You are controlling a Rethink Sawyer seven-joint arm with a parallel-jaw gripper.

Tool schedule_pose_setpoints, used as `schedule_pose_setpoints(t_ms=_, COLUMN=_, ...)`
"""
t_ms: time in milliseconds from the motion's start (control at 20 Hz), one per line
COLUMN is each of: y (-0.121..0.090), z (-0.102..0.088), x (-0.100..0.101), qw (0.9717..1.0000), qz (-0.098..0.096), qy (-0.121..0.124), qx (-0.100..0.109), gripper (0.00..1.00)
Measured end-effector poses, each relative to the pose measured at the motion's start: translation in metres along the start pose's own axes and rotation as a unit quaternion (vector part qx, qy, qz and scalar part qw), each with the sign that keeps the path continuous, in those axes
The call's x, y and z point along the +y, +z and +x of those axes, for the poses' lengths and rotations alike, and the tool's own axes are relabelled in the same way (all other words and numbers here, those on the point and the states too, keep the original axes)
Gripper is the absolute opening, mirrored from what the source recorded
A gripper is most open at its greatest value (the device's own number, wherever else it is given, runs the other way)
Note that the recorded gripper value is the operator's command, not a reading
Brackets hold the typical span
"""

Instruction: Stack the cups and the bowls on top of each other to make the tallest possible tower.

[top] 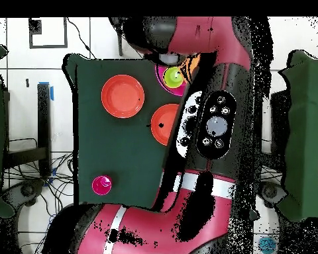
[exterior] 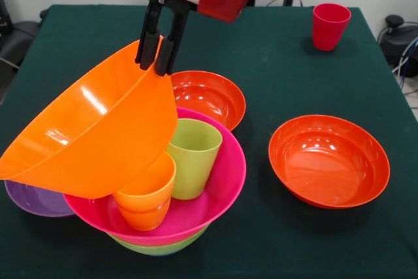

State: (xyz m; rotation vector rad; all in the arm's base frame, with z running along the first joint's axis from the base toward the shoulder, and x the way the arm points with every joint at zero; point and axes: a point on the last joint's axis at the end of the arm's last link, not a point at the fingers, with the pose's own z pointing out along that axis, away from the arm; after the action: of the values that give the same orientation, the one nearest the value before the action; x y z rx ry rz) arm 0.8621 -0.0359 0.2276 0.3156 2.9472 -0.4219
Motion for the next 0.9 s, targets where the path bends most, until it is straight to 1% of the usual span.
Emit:
schedule_pose_setpoints(t_ms=300, y=0.004, z=0.003, x=0.012, qw=1.0000, qz=0.004, qy=-0.005, qx=-0.001, gripper=0.00)
schedule_pose_setpoints(t_ms=550, y=0.007, z=0.007, x=0.019, qw=1.0000, qz=0.007, qy=0.001, qx=0.002, gripper=0.00)
schedule_pose_setpoints(t_ms=750, y=0.014, z=0.012, x=0.025, qw=0.9999, qz=0.012, qy=0.008, qx=0.007, gripper=0.00)
schedule_pose_setpoints(t_ms=900, y=0.015, z=0.013, x=0.028, qw=0.9998, qz=0.013, qy=0.013, qx=0.007, gripper=0.00)
